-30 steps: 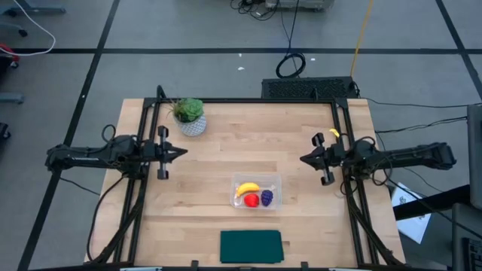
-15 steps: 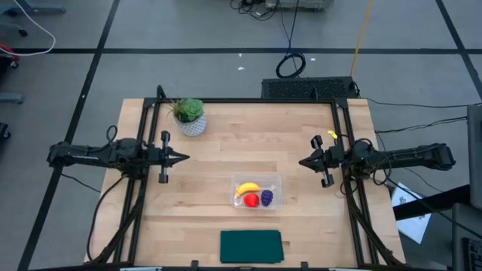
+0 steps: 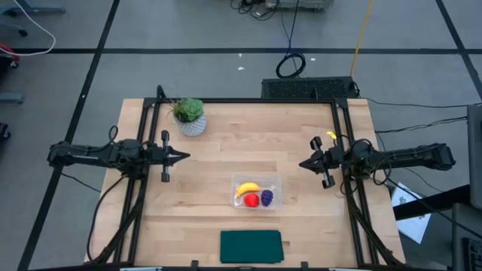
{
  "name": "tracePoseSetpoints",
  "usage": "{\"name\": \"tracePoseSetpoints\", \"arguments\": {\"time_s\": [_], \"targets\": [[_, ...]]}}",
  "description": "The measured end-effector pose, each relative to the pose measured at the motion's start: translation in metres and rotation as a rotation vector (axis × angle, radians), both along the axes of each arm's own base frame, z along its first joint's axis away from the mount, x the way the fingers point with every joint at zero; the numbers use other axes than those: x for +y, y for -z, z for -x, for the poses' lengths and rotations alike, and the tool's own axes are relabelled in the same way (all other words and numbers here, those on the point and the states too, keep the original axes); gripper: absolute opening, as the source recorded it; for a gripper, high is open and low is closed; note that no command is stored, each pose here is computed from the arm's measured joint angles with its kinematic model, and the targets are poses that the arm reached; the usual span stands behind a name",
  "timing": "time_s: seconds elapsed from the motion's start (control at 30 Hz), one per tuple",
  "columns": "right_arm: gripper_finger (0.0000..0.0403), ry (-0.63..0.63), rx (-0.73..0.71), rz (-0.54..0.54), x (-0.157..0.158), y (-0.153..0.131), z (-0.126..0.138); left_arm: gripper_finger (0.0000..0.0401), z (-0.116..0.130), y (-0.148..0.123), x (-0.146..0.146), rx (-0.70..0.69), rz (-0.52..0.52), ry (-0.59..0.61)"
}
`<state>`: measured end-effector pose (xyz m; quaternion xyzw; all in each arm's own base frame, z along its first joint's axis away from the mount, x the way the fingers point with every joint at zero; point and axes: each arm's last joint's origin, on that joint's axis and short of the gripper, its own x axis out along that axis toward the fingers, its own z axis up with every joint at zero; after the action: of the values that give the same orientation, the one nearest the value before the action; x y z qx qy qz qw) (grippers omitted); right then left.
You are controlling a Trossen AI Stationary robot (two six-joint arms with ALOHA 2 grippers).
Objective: Pick and placing Produce into tupperware
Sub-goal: Return to Home Position
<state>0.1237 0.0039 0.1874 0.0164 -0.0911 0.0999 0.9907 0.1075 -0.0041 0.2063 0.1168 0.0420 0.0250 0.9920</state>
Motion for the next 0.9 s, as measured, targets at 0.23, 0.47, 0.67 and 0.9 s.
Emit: {"name": "tracePoseSetpoints", "arguments": {"time_s": [0.23, 0.47, 0.67, 0.9], "targets": [[0.0, 0.0, 0.001, 0.0, 0.0, 0.0001, 0.0, 0.0001, 0.0, 0.0, 0.0001, -0.002, 0.041, -0.007], [0.0, -0.001, 0.003, -0.004, 0.0, 0.0002, -0.0001, 0.0018, -0.0001, 0.0, -0.0009, -0.002, 0.053, 0.023], [0.0, -0.001, 0.001, -0.004, 0.0, 0.0, 0.0, 0.0016, -0.0001, -0.0009, -0.0008, -0.012, 0.055, 0.023], [0.0, 0.0, 0.001, -0.001, 0.0, 0.0001, -0.0001, 0.0002, -0.0001, -0.0022, 0.001, -0.027, 0.047, -0.039]]}}
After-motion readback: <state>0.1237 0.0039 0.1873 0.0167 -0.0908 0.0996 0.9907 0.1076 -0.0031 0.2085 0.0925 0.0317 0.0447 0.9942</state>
